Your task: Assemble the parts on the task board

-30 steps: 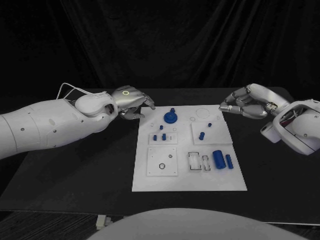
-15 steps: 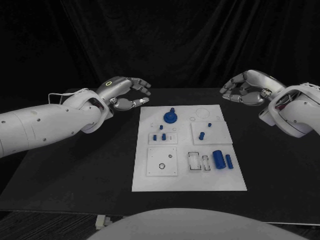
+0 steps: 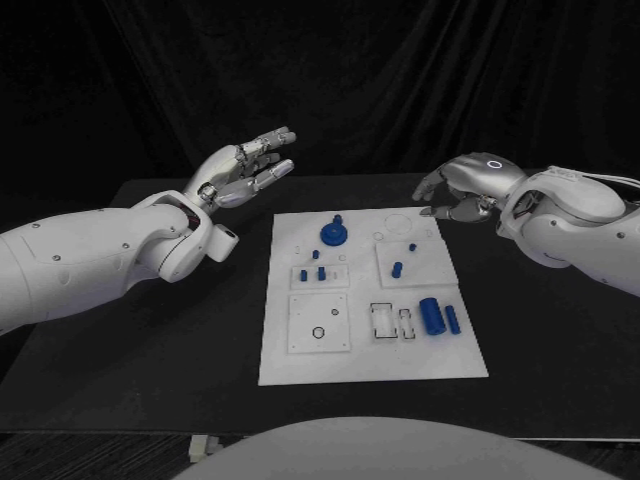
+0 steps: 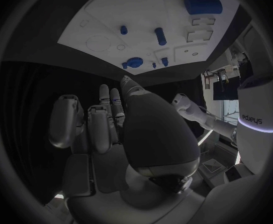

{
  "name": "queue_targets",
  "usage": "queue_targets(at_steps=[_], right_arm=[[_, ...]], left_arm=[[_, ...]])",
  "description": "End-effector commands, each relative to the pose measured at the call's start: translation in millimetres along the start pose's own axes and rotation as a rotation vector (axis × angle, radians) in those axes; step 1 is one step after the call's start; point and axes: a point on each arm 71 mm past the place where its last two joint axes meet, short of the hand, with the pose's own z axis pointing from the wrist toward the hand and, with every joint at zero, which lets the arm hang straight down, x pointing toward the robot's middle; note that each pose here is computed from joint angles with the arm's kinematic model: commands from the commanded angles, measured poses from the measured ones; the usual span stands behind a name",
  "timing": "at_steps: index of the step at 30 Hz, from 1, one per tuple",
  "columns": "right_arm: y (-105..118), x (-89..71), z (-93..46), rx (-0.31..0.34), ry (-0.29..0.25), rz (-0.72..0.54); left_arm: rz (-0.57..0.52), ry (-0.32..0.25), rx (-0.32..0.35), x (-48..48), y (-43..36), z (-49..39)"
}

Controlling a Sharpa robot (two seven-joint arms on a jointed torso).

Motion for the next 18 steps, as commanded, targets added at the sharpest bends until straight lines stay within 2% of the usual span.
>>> queue_targets(at_steps=[1, 7, 18], right_arm=[[1.4, 5.7, 1.2, -0.012, 0.043, -0.122], [4.4, 17.4, 2.5, -0.019, 0.094, -0.126], [1.9, 30.8, 3.2, -0.012, 0.158, -0.083]], left_arm=[[-0.372, -0.056, 0.1, -0.9, -8.2, -0.8], [-0.495, -0.039, 0.09, 7.1, -7.0, -5.7], [-0.548, -0.026, 0.089, 15.2, -6.5, -13.2]])
